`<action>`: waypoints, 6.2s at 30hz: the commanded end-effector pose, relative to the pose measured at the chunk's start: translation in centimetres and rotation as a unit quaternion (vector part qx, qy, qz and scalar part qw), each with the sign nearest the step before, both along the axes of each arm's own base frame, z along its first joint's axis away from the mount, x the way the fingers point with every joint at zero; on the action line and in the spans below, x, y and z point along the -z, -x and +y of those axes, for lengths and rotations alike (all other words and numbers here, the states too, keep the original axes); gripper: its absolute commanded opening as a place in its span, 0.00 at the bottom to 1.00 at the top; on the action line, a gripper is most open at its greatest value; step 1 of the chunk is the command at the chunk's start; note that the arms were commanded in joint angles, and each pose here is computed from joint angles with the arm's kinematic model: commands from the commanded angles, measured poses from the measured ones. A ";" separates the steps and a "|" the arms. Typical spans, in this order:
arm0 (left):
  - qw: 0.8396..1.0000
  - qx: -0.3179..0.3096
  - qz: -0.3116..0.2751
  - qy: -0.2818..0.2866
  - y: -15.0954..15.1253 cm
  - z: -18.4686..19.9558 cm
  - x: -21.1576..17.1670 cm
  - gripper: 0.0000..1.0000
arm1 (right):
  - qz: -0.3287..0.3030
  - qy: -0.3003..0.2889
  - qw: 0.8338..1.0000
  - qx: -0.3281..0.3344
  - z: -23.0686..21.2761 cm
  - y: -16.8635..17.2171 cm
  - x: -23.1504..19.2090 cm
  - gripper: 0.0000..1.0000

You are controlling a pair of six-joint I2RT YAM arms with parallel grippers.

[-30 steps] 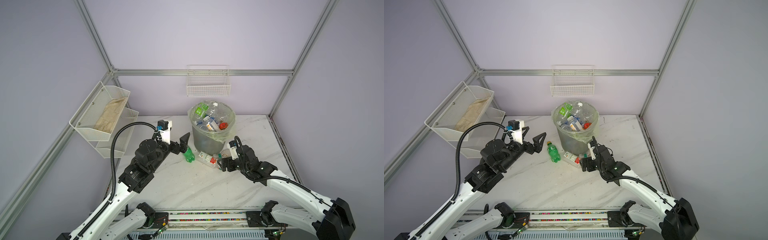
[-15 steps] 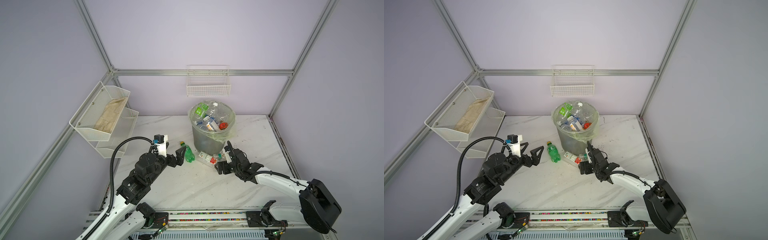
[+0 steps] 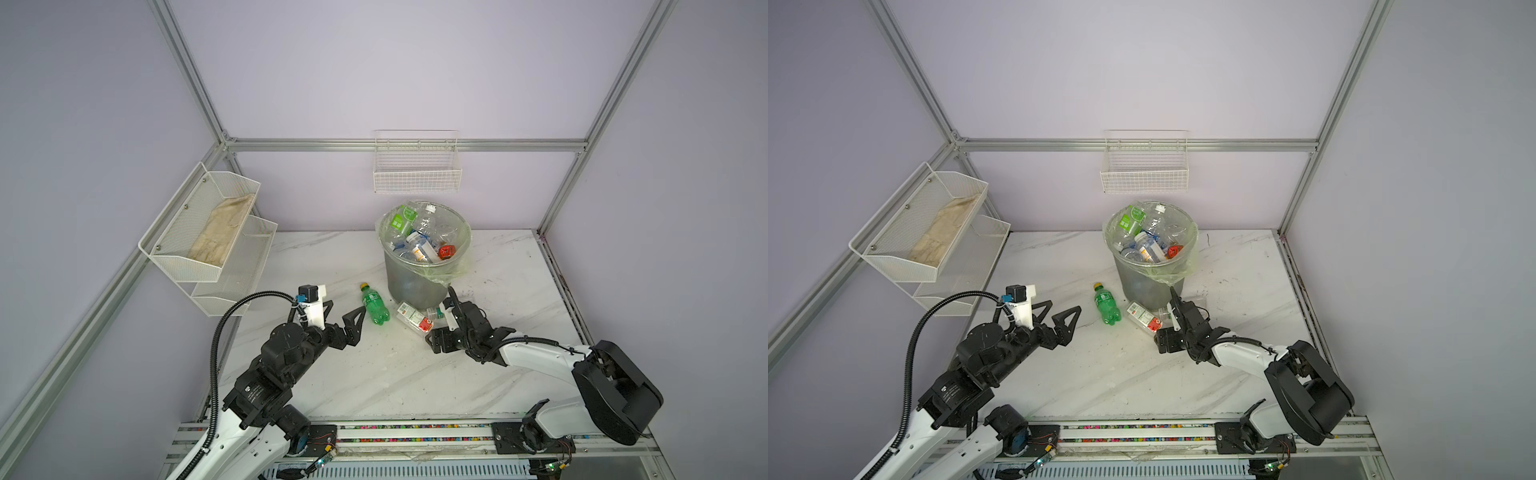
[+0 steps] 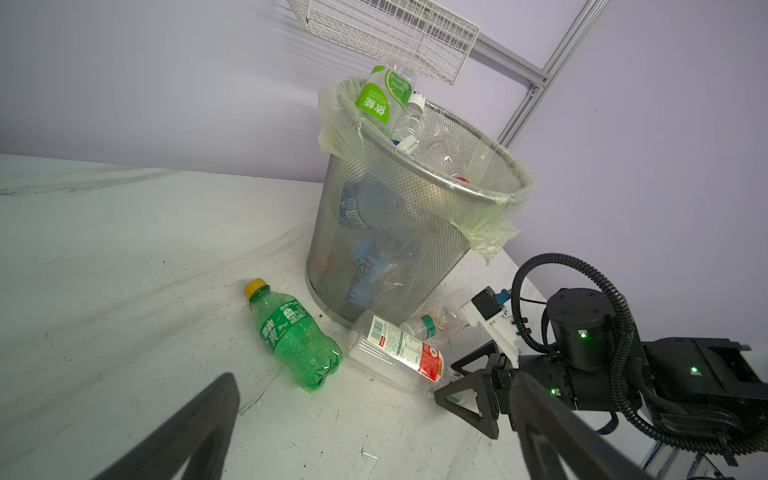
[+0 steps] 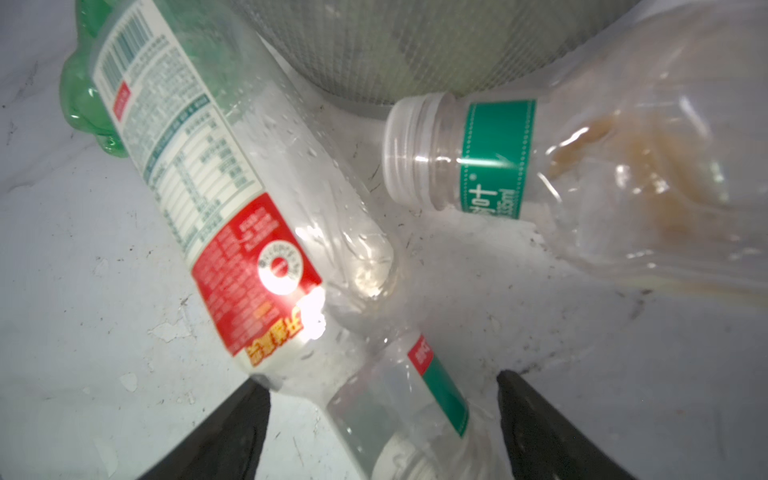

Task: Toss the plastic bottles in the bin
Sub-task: 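Withdraw the left gripper to the soda bottle while the right lowers to the red-label bottle, then close the right gripper around the clear red-label bottle, then lift the red-label bottle with the right gripper and carry it over the bin, then open the right gripper above the bin to drop the red-label bottle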

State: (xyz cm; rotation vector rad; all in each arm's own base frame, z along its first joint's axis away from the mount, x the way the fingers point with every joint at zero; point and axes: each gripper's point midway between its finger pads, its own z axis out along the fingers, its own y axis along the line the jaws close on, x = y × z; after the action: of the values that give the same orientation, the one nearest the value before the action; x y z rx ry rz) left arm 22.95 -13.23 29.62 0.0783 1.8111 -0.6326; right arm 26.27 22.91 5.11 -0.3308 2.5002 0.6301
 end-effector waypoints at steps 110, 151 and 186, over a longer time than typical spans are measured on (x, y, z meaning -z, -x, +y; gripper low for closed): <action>0.999 -0.022 0.037 0.007 1.3 1.4 2.8 1.00 | -0.377 -0.154 0.903 0.139 -0.7 2.7 -42.3 0.29; 0.999 -0.016 0.048 0.005 1.8 1.4 4.1 1.00 | -0.395 -0.075 0.899 0.171 1.9 -13.6 -45.8 0.29; 0.996 -0.024 0.089 -0.017 0.9 1.0 5.5 1.00 | -0.339 -0.071 0.922 0.173 -3.2 -10.8 -41.8 0.97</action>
State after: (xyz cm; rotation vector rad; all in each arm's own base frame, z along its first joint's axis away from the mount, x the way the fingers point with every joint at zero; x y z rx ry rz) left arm 21.76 -11.83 24.71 0.0088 1.9734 -0.5816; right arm 37.47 19.97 47.95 -0.0449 1.7689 0.4333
